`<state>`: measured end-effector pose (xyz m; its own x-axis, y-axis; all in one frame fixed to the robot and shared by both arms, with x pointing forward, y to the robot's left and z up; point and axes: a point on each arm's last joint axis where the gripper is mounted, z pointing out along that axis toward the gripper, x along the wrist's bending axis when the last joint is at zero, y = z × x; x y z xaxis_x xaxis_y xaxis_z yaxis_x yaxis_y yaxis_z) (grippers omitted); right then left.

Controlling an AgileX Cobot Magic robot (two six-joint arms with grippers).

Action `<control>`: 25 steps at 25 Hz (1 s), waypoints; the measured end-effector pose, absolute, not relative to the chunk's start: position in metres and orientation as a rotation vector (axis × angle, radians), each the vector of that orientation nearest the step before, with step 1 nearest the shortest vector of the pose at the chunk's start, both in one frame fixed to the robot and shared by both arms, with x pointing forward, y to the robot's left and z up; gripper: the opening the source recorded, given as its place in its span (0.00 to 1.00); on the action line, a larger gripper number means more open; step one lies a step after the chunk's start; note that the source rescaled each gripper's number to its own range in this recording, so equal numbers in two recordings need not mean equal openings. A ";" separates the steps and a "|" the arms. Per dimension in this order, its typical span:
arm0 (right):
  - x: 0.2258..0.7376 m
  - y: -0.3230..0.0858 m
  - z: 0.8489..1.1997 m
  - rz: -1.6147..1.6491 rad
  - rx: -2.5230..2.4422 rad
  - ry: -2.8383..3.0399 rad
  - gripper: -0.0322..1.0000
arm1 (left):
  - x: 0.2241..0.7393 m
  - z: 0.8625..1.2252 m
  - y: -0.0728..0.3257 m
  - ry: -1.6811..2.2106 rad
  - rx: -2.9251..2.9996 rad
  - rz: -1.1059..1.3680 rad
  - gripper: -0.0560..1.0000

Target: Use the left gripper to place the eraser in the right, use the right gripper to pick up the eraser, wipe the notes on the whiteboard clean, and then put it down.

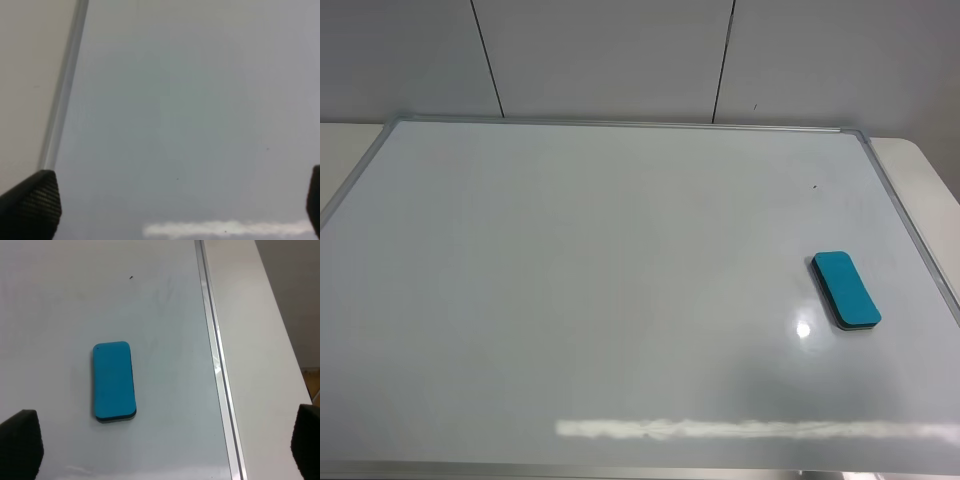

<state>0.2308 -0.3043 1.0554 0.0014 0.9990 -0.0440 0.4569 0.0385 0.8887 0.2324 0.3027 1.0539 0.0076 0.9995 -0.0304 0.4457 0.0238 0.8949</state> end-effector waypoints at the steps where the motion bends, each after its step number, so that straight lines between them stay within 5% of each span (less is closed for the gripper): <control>1: 0.231 -0.304 1.055 0.905 1.520 1.559 1.00 | 0.232 1.054 0.303 1.541 1.524 0.922 1.00; 25: 0.231 -0.304 1.055 0.905 1.520 1.559 1.00 | 0.232 1.054 0.303 1.541 1.524 0.923 1.00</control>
